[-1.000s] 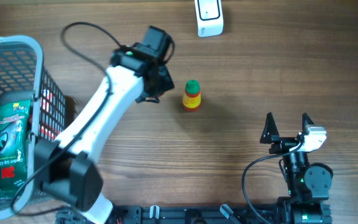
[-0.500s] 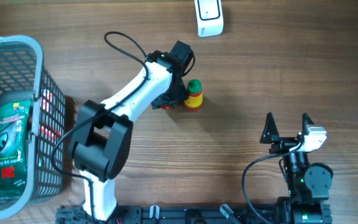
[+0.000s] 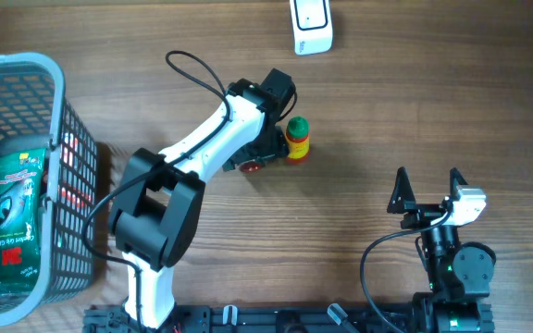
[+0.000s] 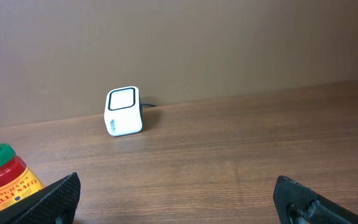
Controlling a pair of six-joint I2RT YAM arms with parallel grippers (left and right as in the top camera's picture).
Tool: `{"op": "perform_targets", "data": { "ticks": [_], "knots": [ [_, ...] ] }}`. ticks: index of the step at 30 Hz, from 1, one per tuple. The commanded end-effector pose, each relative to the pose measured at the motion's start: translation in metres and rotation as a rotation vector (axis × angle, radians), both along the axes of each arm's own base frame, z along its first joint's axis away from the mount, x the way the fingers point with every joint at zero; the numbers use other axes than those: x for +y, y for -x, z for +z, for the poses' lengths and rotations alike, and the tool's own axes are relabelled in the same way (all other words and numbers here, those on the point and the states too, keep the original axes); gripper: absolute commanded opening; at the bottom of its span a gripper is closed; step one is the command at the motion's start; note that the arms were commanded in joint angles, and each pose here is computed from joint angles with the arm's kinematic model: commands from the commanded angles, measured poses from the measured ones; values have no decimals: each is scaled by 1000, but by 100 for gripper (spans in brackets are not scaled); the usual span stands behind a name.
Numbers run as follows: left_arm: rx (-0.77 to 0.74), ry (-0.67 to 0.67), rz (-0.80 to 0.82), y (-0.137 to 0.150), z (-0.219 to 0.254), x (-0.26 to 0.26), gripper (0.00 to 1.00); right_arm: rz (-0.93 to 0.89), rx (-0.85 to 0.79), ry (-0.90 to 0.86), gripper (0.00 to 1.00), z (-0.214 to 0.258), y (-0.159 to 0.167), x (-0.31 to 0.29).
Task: Scan the item barcode
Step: 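Grasp the green-capped white jar and place it beside the spice jar, then reach the left gripper into the basket and grasp the 3M gloves pack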
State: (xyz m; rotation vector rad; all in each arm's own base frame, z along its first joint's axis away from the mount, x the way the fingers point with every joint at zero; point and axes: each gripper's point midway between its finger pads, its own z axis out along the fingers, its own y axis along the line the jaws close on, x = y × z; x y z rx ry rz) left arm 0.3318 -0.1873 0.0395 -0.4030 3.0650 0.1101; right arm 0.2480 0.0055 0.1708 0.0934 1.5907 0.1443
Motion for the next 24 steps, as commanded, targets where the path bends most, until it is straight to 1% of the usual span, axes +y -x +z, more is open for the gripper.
{"op": "perform_targets", "data": {
  "ticks": [1, 5, 8, 11, 15, 16, 18, 20, 22, 24],
  "knots": [
    [-174, 90, 3, -19, 71, -5, 100, 23, 3, 19, 100, -1, 0, 4],
    [-328, 169, 1, -26, 142, 6, 100, 23, 3, 19, 100, -1, 0, 4],
    [-469, 189, -1, -26, 196, 28, 100, 23, 3, 19, 99, -1, 0, 4],
    [-630, 161, 90, -20, 251, 72, 100, 23, 3, 19, 100, -1, 0, 4],
    [-787, 143, 223, -3, 301, 128, 100, 23, 3, 19, 100, -1, 0, 4],
    [-840, 128, 289, 4, 316, 150, 100, 23, 3, 19, 99, -1, 0, 4],
    [-901, 99, 399, 15, 331, 181, 100, 23, 3, 19, 100, -1, 0, 4],
    [-974, 54, 566, 36, 348, 226, 100, 23, 3, 19, 100, -1, 0, 4],
    [-1008, 20, 728, 56, 355, 262, 100, 23, 3, 19, 100, -1, 0, 4],
    [-1011, -14, 915, 78, 353, 296, 100, 23, 3, 19, 100, -1, 0, 4]
  ]
}}
